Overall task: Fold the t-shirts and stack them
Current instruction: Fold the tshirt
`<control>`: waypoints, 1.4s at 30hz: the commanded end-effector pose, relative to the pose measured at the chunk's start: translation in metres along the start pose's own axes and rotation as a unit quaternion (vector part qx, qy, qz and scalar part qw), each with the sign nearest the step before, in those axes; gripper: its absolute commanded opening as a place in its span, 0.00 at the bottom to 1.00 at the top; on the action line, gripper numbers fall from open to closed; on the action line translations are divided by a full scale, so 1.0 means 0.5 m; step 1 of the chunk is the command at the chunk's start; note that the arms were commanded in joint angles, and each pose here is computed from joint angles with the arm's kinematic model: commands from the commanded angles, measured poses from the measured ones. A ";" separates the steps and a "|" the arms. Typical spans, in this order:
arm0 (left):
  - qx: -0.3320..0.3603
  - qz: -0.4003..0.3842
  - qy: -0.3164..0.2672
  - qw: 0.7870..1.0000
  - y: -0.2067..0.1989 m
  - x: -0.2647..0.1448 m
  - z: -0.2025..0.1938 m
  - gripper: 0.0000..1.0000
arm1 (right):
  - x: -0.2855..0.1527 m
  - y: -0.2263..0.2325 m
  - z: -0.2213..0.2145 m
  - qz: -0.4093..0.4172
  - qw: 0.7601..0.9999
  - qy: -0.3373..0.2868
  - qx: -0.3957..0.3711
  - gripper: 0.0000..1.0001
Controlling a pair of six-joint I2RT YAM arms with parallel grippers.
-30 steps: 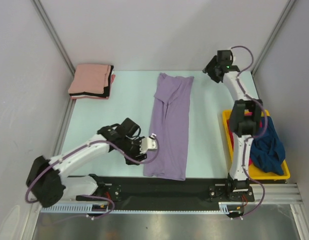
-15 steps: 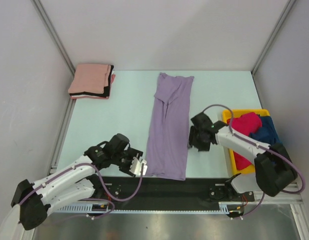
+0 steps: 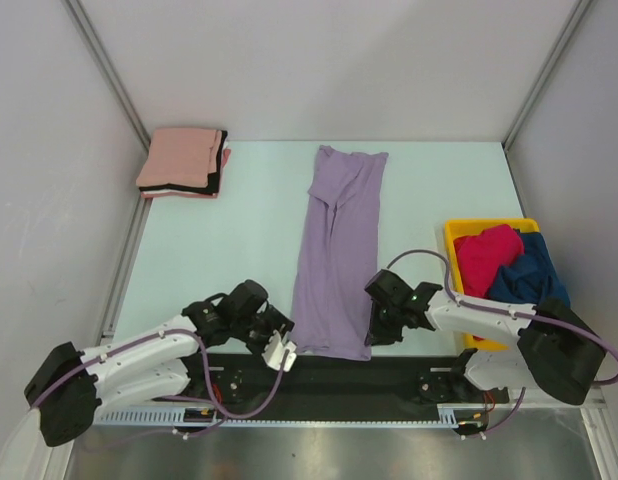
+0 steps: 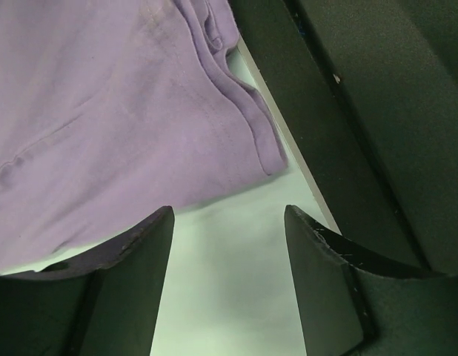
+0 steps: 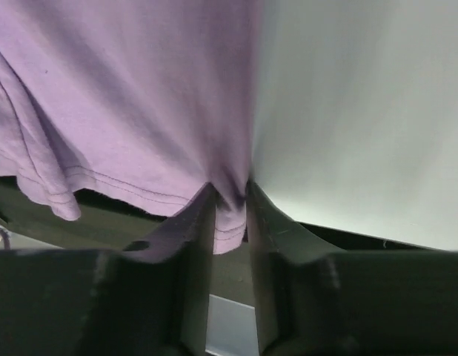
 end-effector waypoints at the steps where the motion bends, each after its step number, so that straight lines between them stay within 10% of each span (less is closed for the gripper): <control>1: 0.036 0.010 -0.024 0.999 0.010 0.012 0.015 0.68 | 0.010 0.006 -0.003 0.019 1.000 0.010 0.010 0.14; 4: 0.043 0.003 -0.033 0.998 0.009 0.023 0.030 0.67 | 0.000 -0.021 -0.014 -0.019 1.000 0.011 0.016 0.00; 13: 0.099 -0.029 -0.027 0.994 -0.015 0.062 0.042 0.59 | -0.029 -0.073 -0.040 -0.030 0.999 -0.002 0.028 0.01; 17: 0.116 -0.024 -0.022 0.993 -0.014 0.069 0.037 0.56 | -0.030 -0.058 -0.037 0.010 1.000 0.001 0.015 0.42; 21: 0.125 -0.012 -0.039 0.991 -0.003 0.075 0.053 0.56 | -0.034 -0.069 -0.054 -0.007 1.000 0.017 0.009 0.47; 28: 0.170 -0.011 -0.049 0.984 -0.012 0.098 0.051 0.39 | -0.024 -0.049 -0.055 0.046 0.999 0.027 0.002 0.17; 32: 0.155 0.005 -0.059 0.986 0.000 0.099 0.062 0.00 | -0.040 -0.037 -0.038 0.053 0.998 0.023 -0.009 0.00; 42: -0.122 0.092 -0.118 0.981 0.120 0.007 0.101 0.00 | -0.128 -0.044 0.105 0.062 0.997 -0.056 0.005 0.00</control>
Point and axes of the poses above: each gripper's point midway between its finger pads, its own x axis out along the fingers, its own y axis along the line the jaws close on, z = x × y, the point moved 10 cm from there along -x, back along the fingers, and after that the axes turned 11 degrees about -x, right-handed, at the moved point
